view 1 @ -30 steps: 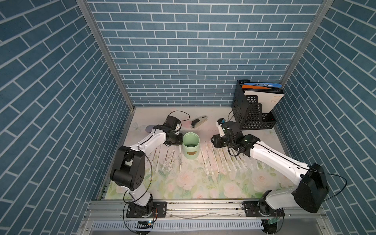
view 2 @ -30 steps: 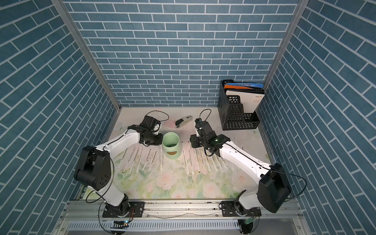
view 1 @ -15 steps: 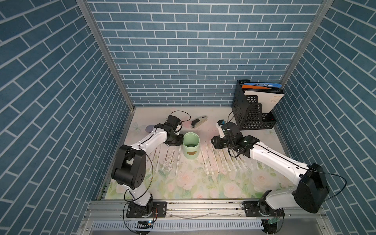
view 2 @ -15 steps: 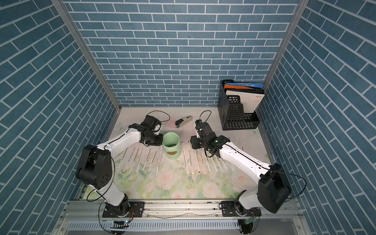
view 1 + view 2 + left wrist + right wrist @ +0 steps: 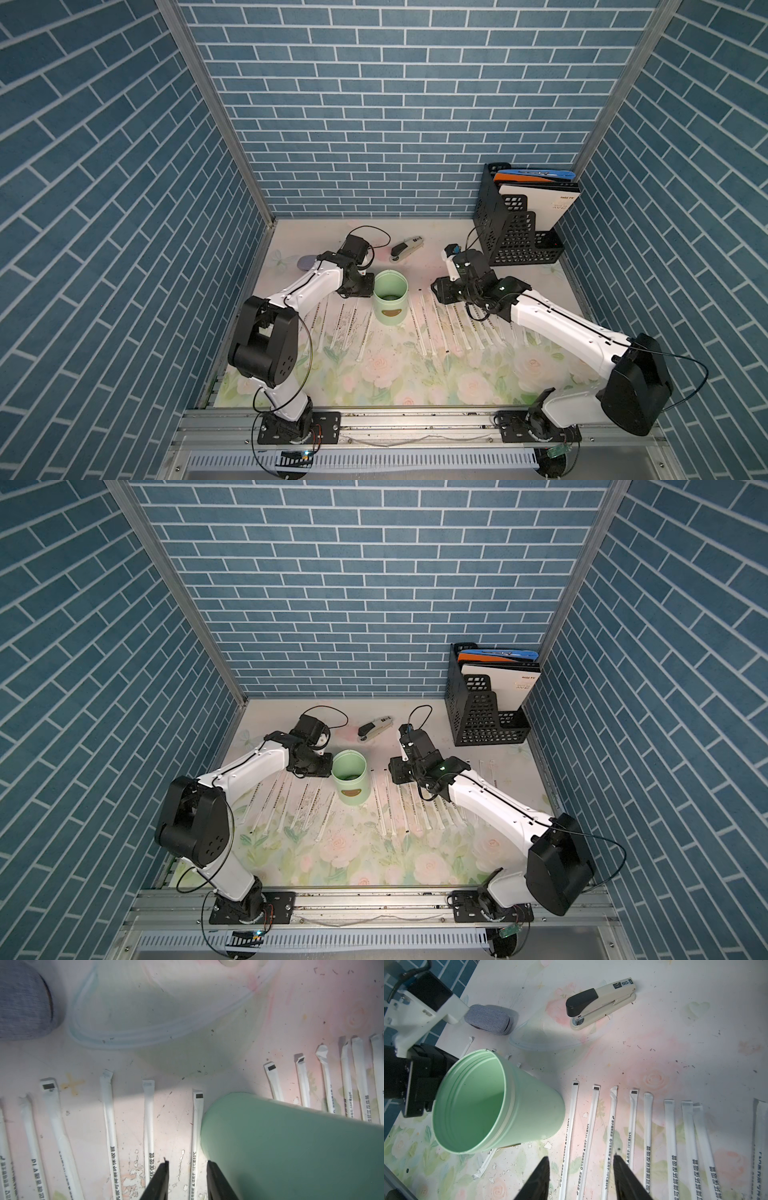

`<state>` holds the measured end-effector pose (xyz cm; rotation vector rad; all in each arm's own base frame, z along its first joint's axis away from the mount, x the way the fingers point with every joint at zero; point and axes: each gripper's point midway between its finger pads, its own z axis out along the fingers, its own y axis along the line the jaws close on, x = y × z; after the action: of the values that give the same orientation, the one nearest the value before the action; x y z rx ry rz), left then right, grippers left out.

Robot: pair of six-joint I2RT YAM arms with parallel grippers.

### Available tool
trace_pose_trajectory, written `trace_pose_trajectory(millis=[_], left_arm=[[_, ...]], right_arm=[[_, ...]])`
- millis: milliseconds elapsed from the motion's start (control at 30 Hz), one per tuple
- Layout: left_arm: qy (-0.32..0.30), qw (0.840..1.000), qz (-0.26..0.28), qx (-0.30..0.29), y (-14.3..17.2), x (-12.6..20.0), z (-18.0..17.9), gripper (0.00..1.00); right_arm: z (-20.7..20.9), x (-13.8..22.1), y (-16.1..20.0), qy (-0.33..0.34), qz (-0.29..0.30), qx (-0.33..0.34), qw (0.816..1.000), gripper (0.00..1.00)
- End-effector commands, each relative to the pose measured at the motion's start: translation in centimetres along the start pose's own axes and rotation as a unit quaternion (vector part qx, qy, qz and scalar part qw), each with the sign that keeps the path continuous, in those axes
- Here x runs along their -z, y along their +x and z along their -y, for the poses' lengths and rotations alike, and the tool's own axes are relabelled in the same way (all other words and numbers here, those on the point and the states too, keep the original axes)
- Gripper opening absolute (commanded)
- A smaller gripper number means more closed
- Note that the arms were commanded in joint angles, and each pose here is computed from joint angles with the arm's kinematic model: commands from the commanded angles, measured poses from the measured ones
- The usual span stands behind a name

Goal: Take the straws out of the storage container
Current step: Place the straw at the center of the board, then reset both arms

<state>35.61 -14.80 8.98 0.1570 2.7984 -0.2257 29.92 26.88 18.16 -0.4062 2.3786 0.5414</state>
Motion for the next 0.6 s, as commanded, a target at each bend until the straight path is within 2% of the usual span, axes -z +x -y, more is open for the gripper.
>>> trace_pose_trajectory(millis=[0,67,167,200,233,267,433,567], left_arm=[[-0.121,0.990,-0.069,0.002,4.6,-2.2,-4.9,0.44],[-0.121,0.992,-0.031,0.014,3.4,-1.0,-4.8,0.50],[-0.118,0.992,0.042,0.033,1.5,1.5,-4.9,0.67],[-0.116,0.990,0.070,0.038,0.8,2.4,-5.0,0.75],[-0.116,0.988,0.094,0.041,0.3,3.2,-5.1,0.93],[-0.115,0.985,0.121,0.047,-0.3,4.3,-5.2,1.00],[-0.138,0.958,0.237,0.089,-2.2,10.0,-7.1,1.00],[-0.160,0.916,0.346,0.127,-2.5,15.3,-9.1,1.00]], right_arm=[[0.3,1.0,-0.1,0.002,0.009,0.008,1.000,0.49],[0.5,1.3,-0.1,0.005,0.014,0.008,1.000,0.49],[0.9,1.8,-0.1,0.013,0.031,0.012,0.999,0.49],[1.0,2.0,-0.3,0.014,0.039,0.017,0.999,0.50],[1.2,2.0,-0.2,0.016,0.043,0.019,0.999,0.50],[1.3,2.1,-0.3,0.018,0.049,0.022,0.998,0.50],[1.6,2.7,-0.5,0.022,0.071,0.028,0.997,0.56],[2.1,3.4,-0.8,0.027,0.107,0.025,0.994,0.72]])
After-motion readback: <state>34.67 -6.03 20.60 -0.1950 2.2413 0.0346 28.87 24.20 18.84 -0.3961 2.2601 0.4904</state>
